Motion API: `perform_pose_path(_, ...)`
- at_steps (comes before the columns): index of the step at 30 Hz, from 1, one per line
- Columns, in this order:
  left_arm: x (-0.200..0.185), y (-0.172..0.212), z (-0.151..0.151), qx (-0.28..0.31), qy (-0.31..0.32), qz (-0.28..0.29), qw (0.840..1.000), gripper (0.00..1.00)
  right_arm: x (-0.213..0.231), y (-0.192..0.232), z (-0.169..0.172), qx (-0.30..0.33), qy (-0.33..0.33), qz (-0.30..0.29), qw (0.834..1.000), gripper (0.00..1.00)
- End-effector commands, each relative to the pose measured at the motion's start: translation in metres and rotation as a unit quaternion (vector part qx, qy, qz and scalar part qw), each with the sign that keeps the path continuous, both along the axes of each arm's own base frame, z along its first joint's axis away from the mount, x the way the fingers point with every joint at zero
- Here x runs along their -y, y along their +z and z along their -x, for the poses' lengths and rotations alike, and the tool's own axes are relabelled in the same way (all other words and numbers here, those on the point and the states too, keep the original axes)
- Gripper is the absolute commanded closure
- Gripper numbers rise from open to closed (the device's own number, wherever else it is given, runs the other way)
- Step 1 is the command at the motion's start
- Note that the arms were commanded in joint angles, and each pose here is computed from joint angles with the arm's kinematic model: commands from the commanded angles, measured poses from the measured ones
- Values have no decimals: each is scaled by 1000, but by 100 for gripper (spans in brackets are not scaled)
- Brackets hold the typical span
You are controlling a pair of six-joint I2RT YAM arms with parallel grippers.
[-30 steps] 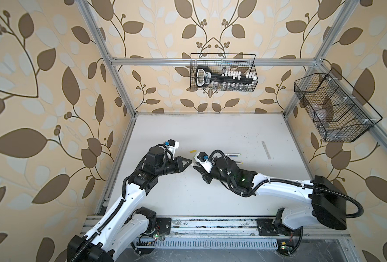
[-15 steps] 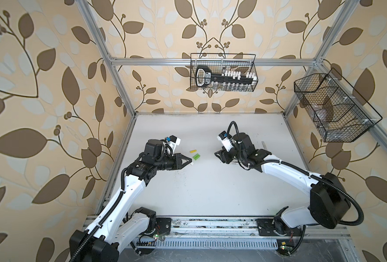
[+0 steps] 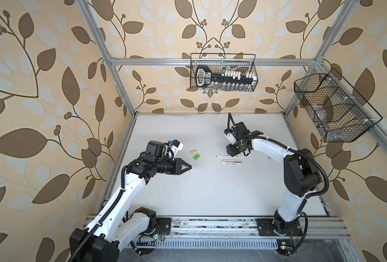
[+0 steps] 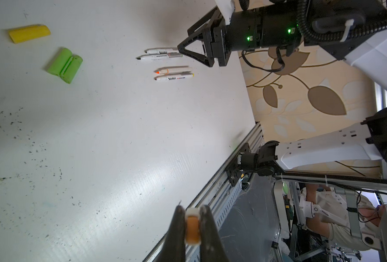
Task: Insert the pens into the pen caps
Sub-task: 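Open the right gripper and draw it back toward the pens while left holds cap, then lower the right gripper onto the orange-tipped highlighter and grasp it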
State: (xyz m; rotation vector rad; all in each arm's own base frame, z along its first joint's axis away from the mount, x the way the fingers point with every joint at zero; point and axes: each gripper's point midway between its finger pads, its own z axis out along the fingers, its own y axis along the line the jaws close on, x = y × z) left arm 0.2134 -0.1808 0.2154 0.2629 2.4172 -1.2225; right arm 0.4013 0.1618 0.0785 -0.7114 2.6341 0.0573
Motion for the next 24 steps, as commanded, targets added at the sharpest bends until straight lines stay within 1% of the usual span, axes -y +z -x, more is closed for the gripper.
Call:
perform_pose_path(1, -2, 14, -2, 23, -6, 4, 1000, 100, 17, -10, 1, -30, 2, 44, 999, 46)
perform_pose_path(4, -4, 14, -4, 23, -1, 5, 1000, 100, 26, -16, -2, -40, -2, 68, 997, 49)
perform_pose_path(10, -7, 14, -7, 18, 3, 10, 1000, 100, 41, -24, -5, -54, -11, 88, 995, 51)
perform_pose_path(14, -7, 13, -9, 17, 6, 10, 1000, 100, 40, -24, 1, -60, -5, 80, 995, 52)
perform_pose_path(18, -9, 13, -12, 14, 9, 11, 1000, 100, 30, -24, 13, -64, 13, 59, 996, 53)
perform_pose_path(24, -8, 11, -15, 7, 10, 17, 1000, 100, 22, -32, 29, -78, 35, 60, 995, 56)
